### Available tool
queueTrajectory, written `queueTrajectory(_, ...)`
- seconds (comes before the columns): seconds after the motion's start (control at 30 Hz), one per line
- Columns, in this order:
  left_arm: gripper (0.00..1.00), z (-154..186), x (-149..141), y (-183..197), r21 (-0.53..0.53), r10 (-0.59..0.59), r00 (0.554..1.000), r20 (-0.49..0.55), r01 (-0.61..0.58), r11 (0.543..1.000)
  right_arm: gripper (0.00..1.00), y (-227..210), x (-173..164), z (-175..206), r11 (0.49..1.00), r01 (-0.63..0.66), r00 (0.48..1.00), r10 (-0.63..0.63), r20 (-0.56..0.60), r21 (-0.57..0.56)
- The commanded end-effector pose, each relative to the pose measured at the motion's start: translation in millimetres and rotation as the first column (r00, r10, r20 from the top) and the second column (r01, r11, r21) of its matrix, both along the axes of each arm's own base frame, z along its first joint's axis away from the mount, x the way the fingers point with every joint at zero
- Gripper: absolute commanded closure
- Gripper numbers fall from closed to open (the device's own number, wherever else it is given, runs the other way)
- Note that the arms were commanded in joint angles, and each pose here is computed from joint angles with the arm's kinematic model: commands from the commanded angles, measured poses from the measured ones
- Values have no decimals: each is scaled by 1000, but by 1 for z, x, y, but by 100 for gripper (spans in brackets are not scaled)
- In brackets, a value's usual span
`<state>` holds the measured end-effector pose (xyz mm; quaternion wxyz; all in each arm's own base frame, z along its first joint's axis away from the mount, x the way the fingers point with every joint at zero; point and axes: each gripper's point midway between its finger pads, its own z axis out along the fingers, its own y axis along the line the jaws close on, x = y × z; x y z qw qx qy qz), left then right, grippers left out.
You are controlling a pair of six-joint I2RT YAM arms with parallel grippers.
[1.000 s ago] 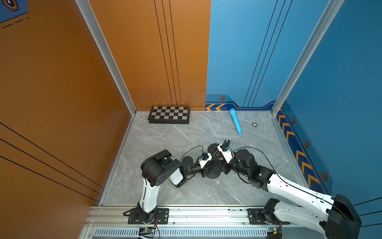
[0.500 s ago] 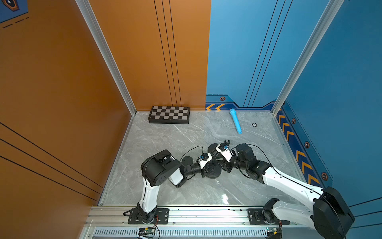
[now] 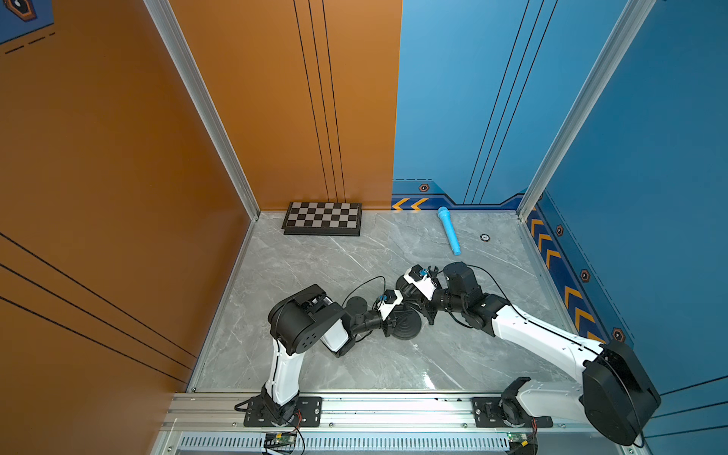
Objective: Assemble a microphone stand
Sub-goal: Screw the microphone stand pole into the microphone stand base.
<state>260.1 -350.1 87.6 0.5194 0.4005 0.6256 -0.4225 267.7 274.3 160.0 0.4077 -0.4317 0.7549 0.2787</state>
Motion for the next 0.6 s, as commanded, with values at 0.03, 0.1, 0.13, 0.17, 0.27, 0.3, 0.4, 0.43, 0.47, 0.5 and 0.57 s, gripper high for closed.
queueTrajectory(0.03, 79, -27, -15, -2, 59, -56, 996, -70, 60, 996, 100, -25, 33, -11, 956, 291, 955, -290, 59, -25)
queueTrajectory(0.1, 79, -27, -15, -2, 59, -52, 996, -73, 56, 997, 100, -44, 41, -15, 873, 488, 870, -485, 86, -19)
queueTrajectory(0.13, 79, -27, -14, -2, 59, -51, 996, -75, 55, 997, 100, -44, 36, -17, 836, 549, 833, -544, 106, -21)
queueTrajectory(0.17, 79, -28, -14, -2, 60, -48, 996, -76, 53, 997, 100, -50, 33, -18, 780, 626, 774, -618, 137, -21)
queueTrajectory(0.27, 79, -29, -12, -3, 61, -42, 996, -83, 47, 997, 100, -47, 15, -24, 680, 733, 667, -719, 194, -3)
queueTrajectory(0.3, 79, -31, -12, -3, 62, -41, 995, -86, 46, 997, 100, -46, 11, -28, 649, 760, 636, -740, 219, -15)
queueTrajectory(0.4, 79, -33, -12, -3, 64, -39, 995, -92, 45, 997, 100, -35, 3, -40, 607, 793, 598, -760, 256, -52)
queueTrajectory(0.43, 79, -34, -12, -3, 65, -39, 995, -94, 45, 997, 100, -30, 1, -45, 611, 788, 607, -754, 252, -70)
queueTrajectory(0.47, 79, -35, -12, -3, 68, -37, 995, -95, 43, 997, 100, -26, 0, -48, 614, 785, 613, -750, 248, -83)
queueTrajectory(0.5, 79, -35, -12, -3, 69, -36, 995, -95, 42, 997, 100, -23, -1, -50, 618, 781, 620, -747, 242, -92)
queueTrajectory(0.57, 79, -37, -12, -2, 72, -35, 995, -97, 42, 996, 100, -16, -3, -51, 640, 761, 645, -732, 220, -104)
